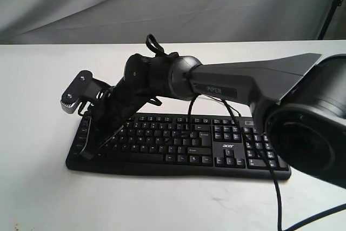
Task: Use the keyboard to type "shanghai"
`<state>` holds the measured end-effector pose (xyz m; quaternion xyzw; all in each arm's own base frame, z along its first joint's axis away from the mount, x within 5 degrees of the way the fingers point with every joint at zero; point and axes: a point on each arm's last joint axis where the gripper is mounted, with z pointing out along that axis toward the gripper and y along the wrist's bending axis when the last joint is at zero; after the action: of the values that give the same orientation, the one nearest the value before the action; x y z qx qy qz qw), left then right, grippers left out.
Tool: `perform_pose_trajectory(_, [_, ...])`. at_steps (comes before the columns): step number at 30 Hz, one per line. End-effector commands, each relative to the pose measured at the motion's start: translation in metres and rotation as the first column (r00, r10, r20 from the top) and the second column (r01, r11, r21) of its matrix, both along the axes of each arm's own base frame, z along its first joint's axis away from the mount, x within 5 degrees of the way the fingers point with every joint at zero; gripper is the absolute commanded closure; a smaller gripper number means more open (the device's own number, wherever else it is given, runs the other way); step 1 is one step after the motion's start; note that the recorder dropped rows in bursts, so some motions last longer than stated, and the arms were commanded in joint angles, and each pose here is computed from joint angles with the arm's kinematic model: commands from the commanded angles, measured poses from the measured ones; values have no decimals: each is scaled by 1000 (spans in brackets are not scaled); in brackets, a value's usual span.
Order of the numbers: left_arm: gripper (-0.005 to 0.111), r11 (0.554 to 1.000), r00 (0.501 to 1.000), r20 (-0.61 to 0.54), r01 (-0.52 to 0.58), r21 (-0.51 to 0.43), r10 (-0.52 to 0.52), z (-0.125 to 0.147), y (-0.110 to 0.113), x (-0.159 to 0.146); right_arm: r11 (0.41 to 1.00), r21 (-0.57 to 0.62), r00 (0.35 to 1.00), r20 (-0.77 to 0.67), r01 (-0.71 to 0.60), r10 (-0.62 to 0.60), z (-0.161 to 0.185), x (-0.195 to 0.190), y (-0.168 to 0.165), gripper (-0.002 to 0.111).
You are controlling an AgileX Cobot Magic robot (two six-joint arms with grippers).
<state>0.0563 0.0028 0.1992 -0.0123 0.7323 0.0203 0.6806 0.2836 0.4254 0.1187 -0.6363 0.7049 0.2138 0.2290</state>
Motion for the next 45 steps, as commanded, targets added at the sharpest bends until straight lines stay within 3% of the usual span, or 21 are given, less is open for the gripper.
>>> perform_pose_trajectory(1, [107, 1000, 1000, 7, 6, -2, -6, 0, 0, 0, 1000, -9, 1000, -4, -4, 4, -10, 0, 1, 108])
perform_pose_trajectory(12, [107, 1000, 1000, 7, 6, -2, -6, 0, 0, 0, 999, -39, 995, 94, -10, 14, 42, 1, -9, 108])
perform_pose_trajectory(18, [107, 1000, 1000, 7, 6, -2, -6, 0, 0, 0, 997, -70, 995, 90, 43, -36, 63, -3, -38, 108])
perform_pose_trajectory(26, [107, 1000, 1000, 7, 6, -2, -6, 0, 0, 0, 981, -62, 981, 68, 184, -180, 38, -22, -98, 108])
perform_pose_trajectory(45, [107, 1000, 1000, 7, 6, -2, -6, 0, 0, 0, 983, -65, 985, 22, 171, -169, 8, -23, -94, 108])
